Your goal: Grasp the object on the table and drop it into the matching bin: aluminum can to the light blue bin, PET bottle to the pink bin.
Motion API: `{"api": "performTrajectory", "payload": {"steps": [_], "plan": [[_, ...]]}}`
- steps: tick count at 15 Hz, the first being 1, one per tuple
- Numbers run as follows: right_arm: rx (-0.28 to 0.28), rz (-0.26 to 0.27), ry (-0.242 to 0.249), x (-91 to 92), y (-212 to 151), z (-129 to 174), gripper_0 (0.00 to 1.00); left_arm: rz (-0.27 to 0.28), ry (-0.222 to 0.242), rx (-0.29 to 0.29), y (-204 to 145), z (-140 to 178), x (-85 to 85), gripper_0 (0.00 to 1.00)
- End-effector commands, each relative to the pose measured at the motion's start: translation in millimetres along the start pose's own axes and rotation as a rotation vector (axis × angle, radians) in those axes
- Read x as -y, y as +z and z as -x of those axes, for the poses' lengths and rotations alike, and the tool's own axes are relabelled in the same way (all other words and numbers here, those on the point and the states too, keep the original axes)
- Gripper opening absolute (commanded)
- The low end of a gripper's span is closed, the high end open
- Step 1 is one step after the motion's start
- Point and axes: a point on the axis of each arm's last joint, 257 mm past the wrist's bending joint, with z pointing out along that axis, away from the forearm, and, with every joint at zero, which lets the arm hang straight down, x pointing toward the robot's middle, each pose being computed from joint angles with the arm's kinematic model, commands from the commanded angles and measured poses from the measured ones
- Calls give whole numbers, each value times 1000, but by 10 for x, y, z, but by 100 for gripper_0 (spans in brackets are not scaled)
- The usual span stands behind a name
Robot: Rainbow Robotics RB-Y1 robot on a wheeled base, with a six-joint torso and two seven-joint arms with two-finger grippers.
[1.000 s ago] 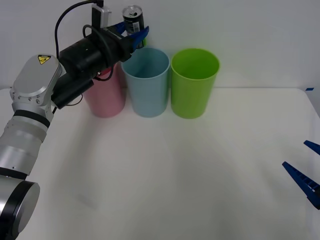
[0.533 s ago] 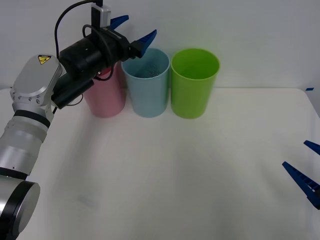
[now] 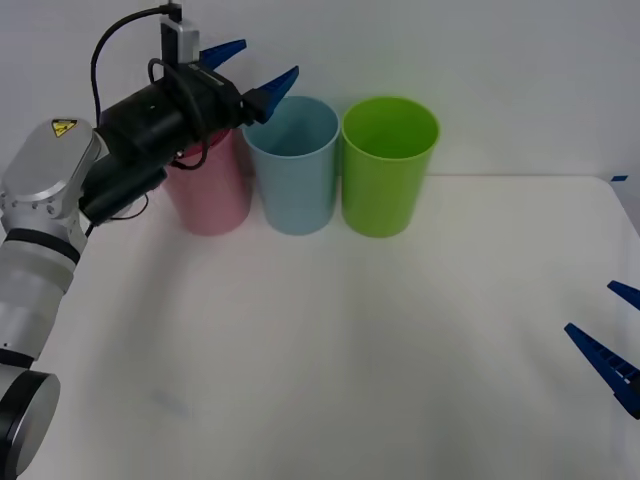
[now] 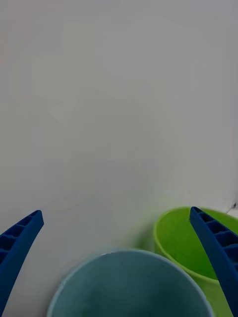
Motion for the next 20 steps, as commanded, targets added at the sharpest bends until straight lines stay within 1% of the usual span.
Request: {"api": "performTrajectory", "payload": {"steps": [1, 4, 7, 9, 11, 13, 14, 16, 18, 20], "plan": [[0, 0, 0, 0, 0, 0, 100, -1, -27, 26, -299, 23, -28, 100], [0, 0, 0, 0, 0, 0, 100, 15, -51, 45, -687, 22, -48, 100], [0, 0, 0, 0, 0, 0, 100, 28, -63, 33, -1100, -39, -85, 100], [0, 0, 0, 0, 0, 0, 100, 45, -59, 20, -1384, -88, -133, 100], [0, 0, 0, 0, 0, 0, 100, 57, -54, -8, -1678, -183, -166, 100], [0, 0, 0, 0, 0, 0, 100, 56, -49, -26, -1964, -249, -181, 100], [0, 0, 0, 0, 0, 0, 100, 61, -43, -35, -2165, -290, -206, 100], [0, 0, 0, 0, 0, 0, 100, 67, -32, -55, -2471, -344, -205, 100], [0, 0, 0, 0, 0, 0, 100, 78, -12, -74, -2859, -340, -200, 100], [0, 0, 0, 0, 0, 0, 100, 87, 9, -106, -3234, -372, -171, 100]]}}
